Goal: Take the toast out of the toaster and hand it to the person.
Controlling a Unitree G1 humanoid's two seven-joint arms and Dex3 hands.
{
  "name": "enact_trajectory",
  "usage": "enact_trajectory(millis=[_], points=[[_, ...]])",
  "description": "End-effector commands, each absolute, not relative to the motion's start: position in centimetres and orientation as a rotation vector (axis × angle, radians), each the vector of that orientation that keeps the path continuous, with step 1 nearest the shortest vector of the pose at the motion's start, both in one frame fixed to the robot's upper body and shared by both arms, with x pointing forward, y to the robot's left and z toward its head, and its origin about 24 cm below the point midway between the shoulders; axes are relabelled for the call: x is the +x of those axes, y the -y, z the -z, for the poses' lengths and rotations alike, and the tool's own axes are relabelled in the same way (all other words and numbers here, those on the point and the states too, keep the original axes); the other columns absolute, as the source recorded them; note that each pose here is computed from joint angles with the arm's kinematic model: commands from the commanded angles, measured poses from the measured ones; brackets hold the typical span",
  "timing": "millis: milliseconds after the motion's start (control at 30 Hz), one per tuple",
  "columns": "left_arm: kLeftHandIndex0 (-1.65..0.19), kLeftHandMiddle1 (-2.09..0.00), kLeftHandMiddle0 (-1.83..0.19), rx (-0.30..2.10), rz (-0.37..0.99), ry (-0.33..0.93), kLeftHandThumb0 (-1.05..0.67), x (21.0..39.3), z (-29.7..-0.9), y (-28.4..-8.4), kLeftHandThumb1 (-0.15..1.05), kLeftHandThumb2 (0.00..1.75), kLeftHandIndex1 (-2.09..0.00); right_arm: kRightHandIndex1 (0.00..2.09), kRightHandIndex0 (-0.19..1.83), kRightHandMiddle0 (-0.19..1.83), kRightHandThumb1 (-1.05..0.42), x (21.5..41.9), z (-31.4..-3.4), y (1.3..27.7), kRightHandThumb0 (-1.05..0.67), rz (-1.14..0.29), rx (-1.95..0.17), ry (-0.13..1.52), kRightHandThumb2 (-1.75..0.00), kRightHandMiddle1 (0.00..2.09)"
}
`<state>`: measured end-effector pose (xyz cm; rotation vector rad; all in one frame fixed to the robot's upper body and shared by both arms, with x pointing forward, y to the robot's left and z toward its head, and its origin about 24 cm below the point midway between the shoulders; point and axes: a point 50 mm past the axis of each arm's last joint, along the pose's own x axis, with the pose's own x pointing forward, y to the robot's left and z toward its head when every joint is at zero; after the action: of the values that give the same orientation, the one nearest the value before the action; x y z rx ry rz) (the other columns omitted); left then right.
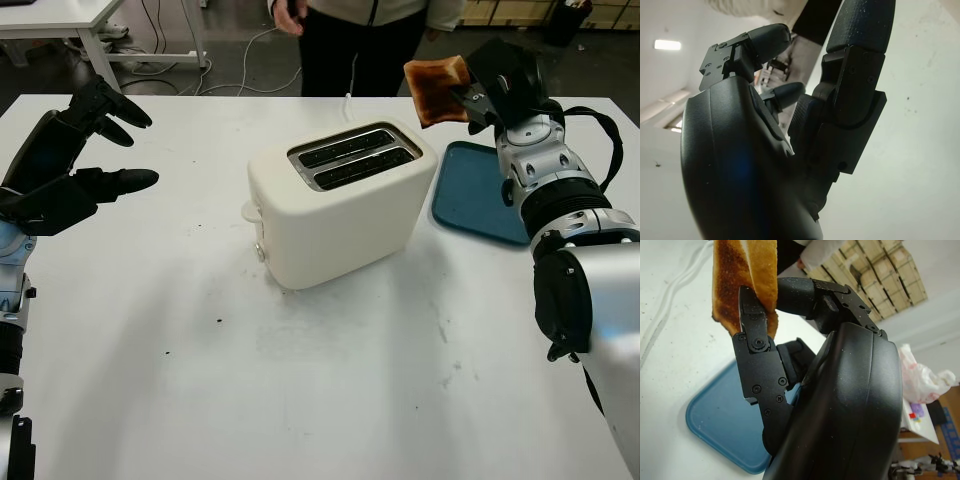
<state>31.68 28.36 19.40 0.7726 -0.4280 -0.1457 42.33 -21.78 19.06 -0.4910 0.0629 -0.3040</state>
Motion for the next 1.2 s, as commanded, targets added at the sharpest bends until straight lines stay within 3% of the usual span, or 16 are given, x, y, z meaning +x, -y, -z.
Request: enact_trajectory(millis=[0,67,100,167,233,333,500,600,800,1167], points=[[0.0,-1.67,0.0,0.757,0.144,0.43,-1.05,31.66,-19.27,-28.38,0.92,0.21,-1.54,1.75,0.89,0.21,-0.92,42.34,-18.79,21.47,-0.26,0.302,-0.456,-0.055,-0.13,1.56],[0.0,-1.67,0.0,0.746,0.144,0.428,-1.05,31.67,-19.25,-28.4,0.92,0.2,-1.53,1.75,0.86,0.09,-0.92,42.35,-18.78,21.47,-0.26,0.305,-0.457,-0.062,-0.11,1.67],[0.0,-1.67,0.0,0.744,0.145,0.428,-1.05,31.67,-19.25,-28.41,0.92,0.19,-1.53,1.75,0.84,0.05,-0.92,42.34,-18.78,21.47,-0.28,0.304,-0.482,-0.061,-0.11,1.51],[0.0,-1.67,0.0,0.748,0.146,0.429,-1.05,31.67,-19.26,-28.41,0.92,0.19,-1.53,1.75,0.9,0.4,-0.92,42.33,-18.79,21.48,-0.27,0.292,-0.51,-0.05,-0.14,1.7],[0.0,-1.66,0.0,0.752,0.143,0.43,-1.05,31.67,-19.26,-28.4,0.92,0.2,-1.53,1.75,0.93,0.53,-0.92,42.34,-18.82,21.46,-0.27,0.289,-0.496,-0.051,-0.16,1.73],[0.0,-1.67,0.0,0.75,0.14,0.429,-1.05,31.66,-19.23,-28.37,0.92,0.2,-1.54,1.75,0.91,0.4,-0.92,42.34,-18.8,21.46,-0.25,0.293,-0.465,-0.05,-0.15,1.74],[0.0,-1.66,0.0,0.749,0.141,0.433,-1.05,31.63,-19.23,-28.41,0.92,0.2,-1.54,1.75,0.91,0.51,-0.92,42.33,-18.69,21.36,-0.28,0.295,-0.466,-0.044,-0.1,1.75],[0.0,-1.66,0.0,0.758,0.141,0.431,-1.05,31.63,-19.25,-28.41,0.92,0.21,-1.54,1.75,0.91,0.39,-0.92,42.33,-18.65,21.3,-0.26,0.294,-0.449,-0.037,-0.08,1.74],[0.0,-1.66,0.0,0.753,0.137,0.432,-1.05,31.61,-19.2,-28.42,0.92,0.21,-1.54,1.75,0.93,0.5,-0.92,42.34,-18.7,21.31,-0.27,0.288,-0.44,-0.037,-0.09,1.75],[0.0,-1.66,0.0,0.745,0.14,0.433,-1.05,31.6,-19.17,-28.43,0.92,0.2,-1.54,1.75,0.88,0.41,-0.92,42.39,-18.78,21.17,-0.26,0.299,-0.45,-0.052,-0.09,1.75]])
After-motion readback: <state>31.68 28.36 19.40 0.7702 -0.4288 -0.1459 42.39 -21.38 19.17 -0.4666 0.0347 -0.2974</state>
